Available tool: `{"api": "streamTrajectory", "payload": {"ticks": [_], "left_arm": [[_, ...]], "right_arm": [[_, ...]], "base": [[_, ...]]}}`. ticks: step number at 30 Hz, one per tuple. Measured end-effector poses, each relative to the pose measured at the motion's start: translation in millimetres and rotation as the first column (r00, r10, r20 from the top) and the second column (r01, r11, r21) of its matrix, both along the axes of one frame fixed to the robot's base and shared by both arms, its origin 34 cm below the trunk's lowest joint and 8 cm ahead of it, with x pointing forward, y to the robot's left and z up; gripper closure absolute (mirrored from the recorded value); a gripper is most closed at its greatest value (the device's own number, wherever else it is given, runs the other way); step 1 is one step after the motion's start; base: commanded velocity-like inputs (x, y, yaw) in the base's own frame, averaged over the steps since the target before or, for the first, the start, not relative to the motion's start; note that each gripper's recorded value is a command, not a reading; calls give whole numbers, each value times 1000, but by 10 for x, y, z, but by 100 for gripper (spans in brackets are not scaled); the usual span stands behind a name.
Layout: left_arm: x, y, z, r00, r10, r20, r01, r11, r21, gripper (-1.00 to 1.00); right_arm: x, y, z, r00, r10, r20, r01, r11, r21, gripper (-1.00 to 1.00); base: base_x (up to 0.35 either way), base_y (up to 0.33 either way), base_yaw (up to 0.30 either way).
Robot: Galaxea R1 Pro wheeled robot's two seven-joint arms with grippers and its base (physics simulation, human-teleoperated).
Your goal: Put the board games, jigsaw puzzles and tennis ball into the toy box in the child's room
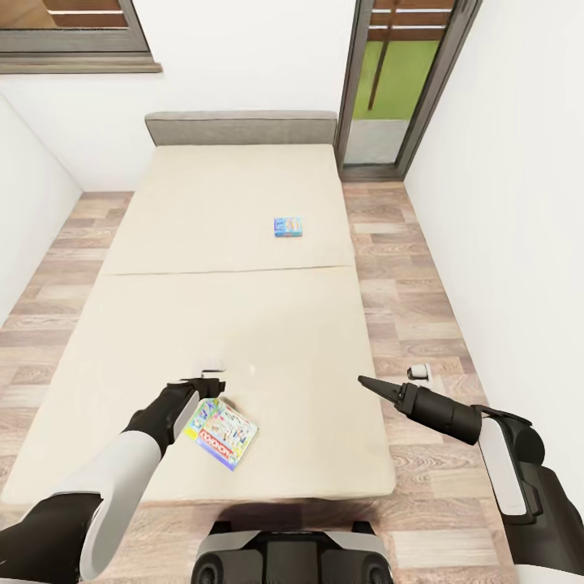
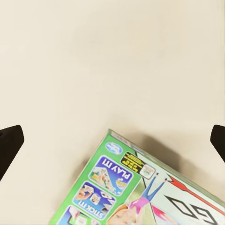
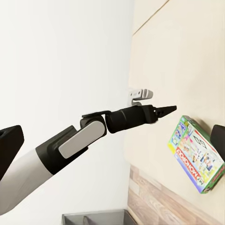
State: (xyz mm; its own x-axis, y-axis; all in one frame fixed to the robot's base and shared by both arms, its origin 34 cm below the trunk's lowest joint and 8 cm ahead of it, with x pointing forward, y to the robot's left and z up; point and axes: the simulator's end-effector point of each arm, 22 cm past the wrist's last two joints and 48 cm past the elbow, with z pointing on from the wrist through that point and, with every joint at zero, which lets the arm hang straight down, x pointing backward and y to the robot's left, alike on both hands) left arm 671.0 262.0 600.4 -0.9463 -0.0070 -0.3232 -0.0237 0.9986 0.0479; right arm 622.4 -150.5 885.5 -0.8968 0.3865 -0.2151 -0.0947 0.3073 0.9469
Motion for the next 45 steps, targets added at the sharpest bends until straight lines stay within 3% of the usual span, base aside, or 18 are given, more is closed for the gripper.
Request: {"api": "streamTrajectory", "payload": {"ticks": [25,45], "left_arm": [[-136,8,-212,999,2,-33,-2,1000,0,-100],[91,-8,-249,1000,0,-15,-1,1000,-1,-100]], "right_arm": [[-54,-2,-215,999,-1,-41,1,1000,-2,-100],[-114,-2,-389,997,-1,-76,0,1000,-3,-100]], "base": [[0,0,0],[0,0,0]]}}
